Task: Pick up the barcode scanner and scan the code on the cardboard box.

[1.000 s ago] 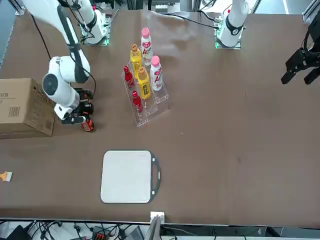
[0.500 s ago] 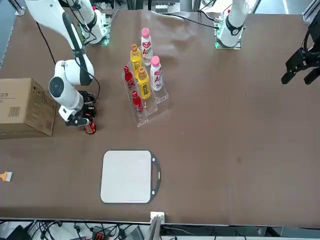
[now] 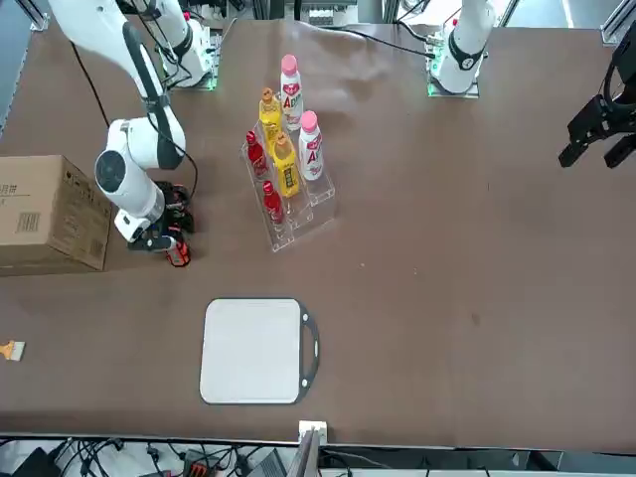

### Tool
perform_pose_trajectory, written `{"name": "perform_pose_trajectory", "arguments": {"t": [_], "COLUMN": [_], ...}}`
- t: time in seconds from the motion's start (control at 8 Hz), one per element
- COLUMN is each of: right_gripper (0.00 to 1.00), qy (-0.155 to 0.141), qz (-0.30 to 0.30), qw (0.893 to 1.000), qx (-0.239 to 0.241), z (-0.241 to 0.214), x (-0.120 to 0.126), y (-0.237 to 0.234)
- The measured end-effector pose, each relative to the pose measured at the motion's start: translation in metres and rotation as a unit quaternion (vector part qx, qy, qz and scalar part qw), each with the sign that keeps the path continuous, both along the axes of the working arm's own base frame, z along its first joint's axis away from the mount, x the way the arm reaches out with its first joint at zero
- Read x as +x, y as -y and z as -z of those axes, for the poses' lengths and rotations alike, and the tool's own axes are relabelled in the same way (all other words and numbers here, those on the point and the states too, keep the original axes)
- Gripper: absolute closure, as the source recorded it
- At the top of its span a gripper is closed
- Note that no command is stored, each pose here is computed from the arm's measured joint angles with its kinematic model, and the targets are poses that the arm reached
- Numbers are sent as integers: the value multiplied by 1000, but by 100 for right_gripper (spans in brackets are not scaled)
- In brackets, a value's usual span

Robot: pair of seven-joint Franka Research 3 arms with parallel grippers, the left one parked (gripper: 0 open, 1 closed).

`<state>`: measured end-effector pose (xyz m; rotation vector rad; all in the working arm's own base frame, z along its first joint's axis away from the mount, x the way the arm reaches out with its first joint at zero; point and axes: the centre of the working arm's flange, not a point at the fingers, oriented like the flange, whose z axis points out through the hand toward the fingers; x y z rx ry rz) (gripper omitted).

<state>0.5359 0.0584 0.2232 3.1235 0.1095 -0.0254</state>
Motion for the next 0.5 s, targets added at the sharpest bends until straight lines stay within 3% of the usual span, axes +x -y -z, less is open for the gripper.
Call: {"name": "perform_pose_trajectory", "arguments": {"t": [0.5], "right_gripper": [0], "qy": [46], "qz": [24], "qw": [998], "qx": [30], "z": [-136], "x": [4], "y": [2]}}
